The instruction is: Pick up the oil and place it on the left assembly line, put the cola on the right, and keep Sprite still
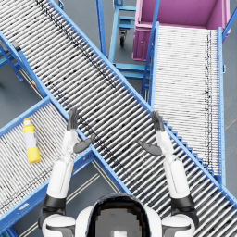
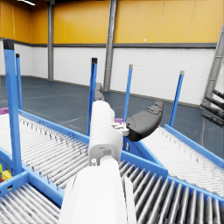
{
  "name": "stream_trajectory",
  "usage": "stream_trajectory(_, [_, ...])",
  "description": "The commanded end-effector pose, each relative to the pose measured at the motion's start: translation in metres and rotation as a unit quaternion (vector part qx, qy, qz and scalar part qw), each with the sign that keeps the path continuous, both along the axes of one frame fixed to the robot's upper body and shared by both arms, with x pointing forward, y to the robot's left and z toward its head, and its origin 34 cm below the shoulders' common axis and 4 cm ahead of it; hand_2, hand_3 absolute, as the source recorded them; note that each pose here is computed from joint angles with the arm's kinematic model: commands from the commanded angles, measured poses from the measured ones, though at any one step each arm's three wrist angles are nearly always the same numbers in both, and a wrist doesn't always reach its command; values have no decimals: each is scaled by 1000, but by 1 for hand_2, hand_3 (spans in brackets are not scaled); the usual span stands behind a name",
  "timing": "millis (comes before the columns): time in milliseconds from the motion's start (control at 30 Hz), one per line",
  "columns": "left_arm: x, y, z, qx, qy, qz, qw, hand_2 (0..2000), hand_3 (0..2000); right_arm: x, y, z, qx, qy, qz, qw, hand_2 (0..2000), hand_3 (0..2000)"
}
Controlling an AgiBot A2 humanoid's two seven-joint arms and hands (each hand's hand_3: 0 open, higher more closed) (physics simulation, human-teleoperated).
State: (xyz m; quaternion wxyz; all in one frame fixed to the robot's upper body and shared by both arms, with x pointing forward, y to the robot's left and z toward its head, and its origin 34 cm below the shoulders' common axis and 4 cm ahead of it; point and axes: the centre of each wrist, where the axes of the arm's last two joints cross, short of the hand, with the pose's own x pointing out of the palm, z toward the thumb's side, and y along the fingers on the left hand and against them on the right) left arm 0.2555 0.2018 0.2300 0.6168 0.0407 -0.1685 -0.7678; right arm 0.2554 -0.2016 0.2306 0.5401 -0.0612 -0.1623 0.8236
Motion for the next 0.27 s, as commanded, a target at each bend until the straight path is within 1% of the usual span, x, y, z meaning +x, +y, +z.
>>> stream_trajectory(33, [0, 0, 0, -1, 2, -2, 1000, 0, 0, 0, 0, -1, -1, 2, 2, 1000, 0, 0])
stream_trajectory(267, [-1, -1, -1, -4, 6, -5, 1000, 0, 0, -1, 1, -2, -2, 5, 6, 1000, 0, 0])
